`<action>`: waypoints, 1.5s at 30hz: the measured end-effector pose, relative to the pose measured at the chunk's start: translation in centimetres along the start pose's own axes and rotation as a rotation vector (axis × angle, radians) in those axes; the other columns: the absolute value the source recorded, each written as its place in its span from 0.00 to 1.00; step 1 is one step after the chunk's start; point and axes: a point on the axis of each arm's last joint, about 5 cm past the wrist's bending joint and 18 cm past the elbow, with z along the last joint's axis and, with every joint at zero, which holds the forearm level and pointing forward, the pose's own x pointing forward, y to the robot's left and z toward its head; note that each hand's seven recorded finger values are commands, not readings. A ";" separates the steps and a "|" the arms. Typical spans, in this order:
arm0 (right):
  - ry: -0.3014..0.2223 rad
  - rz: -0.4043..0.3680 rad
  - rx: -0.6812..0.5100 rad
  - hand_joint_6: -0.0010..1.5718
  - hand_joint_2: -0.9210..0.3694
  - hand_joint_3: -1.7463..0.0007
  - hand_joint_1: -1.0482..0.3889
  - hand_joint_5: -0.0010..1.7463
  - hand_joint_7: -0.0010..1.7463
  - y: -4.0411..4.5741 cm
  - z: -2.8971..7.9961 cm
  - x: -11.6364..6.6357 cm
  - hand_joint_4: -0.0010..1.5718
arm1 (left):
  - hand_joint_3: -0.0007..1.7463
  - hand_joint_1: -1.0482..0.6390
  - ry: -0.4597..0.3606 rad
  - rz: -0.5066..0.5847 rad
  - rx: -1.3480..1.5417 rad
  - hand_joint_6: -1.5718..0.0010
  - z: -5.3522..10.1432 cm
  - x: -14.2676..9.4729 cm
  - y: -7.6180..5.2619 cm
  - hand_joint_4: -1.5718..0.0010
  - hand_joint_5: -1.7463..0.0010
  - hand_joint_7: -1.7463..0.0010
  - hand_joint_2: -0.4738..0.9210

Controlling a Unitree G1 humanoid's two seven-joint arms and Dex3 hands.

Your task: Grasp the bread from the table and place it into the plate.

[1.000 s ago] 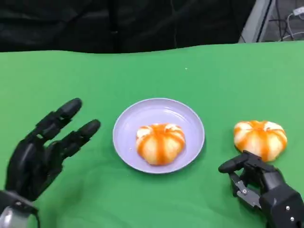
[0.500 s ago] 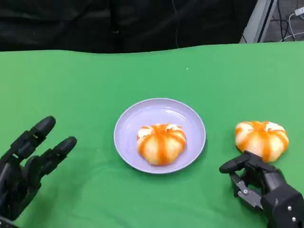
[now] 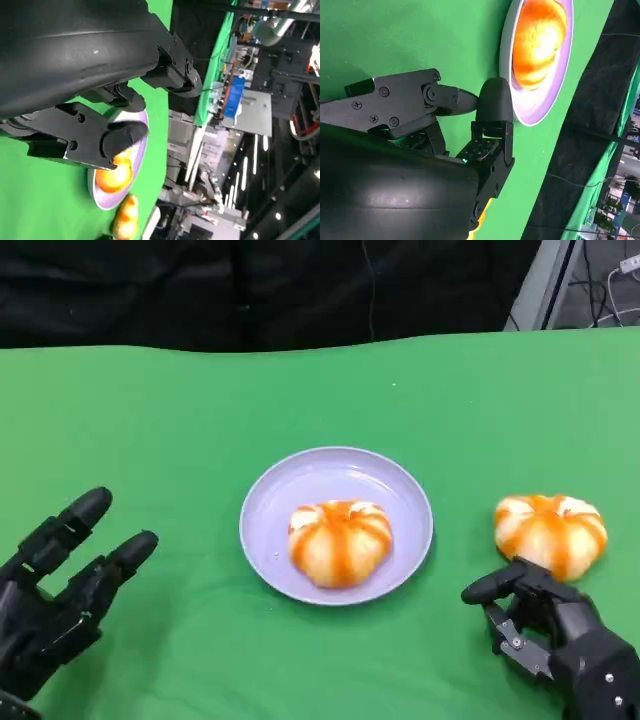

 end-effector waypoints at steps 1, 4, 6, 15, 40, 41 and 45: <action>0.000 0.000 0.001 0.49 0.00 0.77 0.52 1.00 0.65 -0.01 0.0 0.0 0.45 | 0.57 0.72 0.001 0.001 0.004 0.61 0.0 0.0 0.0 0.54 0.99 0.99 0.83; 0.001 0.001 0.005 0.49 0.00 0.77 0.52 1.00 0.65 -0.04 0.0 0.0 0.44 | 0.57 0.71 0.003 0.009 0.020 0.60 -0.2 0.0 -0.1 0.53 0.99 0.99 0.83; 0.001 0.001 0.007 0.49 0.00 0.77 0.52 1.00 0.65 -0.07 0.0 0.0 0.45 | 0.59 0.71 0.002 0.017 0.022 0.49 -0.3 0.0 -0.2 0.46 0.98 0.97 0.81; 0.003 0.001 0.015 0.48 0.00 0.77 0.52 1.00 0.65 -0.28 0.0 0.0 0.43 | 0.69 0.67 -0.002 0.081 0.147 0.20 -0.3 0.5 -1.0 0.26 0.51 0.67 0.75; 0.008 0.000 0.017 0.49 0.00 0.77 0.52 1.00 0.63 -0.51 0.0 0.0 0.42 | 0.73 0.65 -0.009 0.124 0.213 0.38 -0.7 0.9 -1.6 0.34 0.07 0.20 0.73; 0.007 0.000 0.016 0.49 0.00 0.77 0.52 1.00 0.63 -0.51 0.0 0.0 0.42 | 0.73 0.65 -0.009 0.123 0.213 0.38 -0.7 0.9 -1.6 0.35 0.07 0.20 0.73; 0.007 0.000 0.015 0.49 0.00 0.77 0.52 1.00 0.64 -0.50 0.0 0.0 0.43 | 0.74 0.65 -0.009 0.117 0.215 0.37 -0.6 0.9 -1.5 0.35 0.07 0.20 0.72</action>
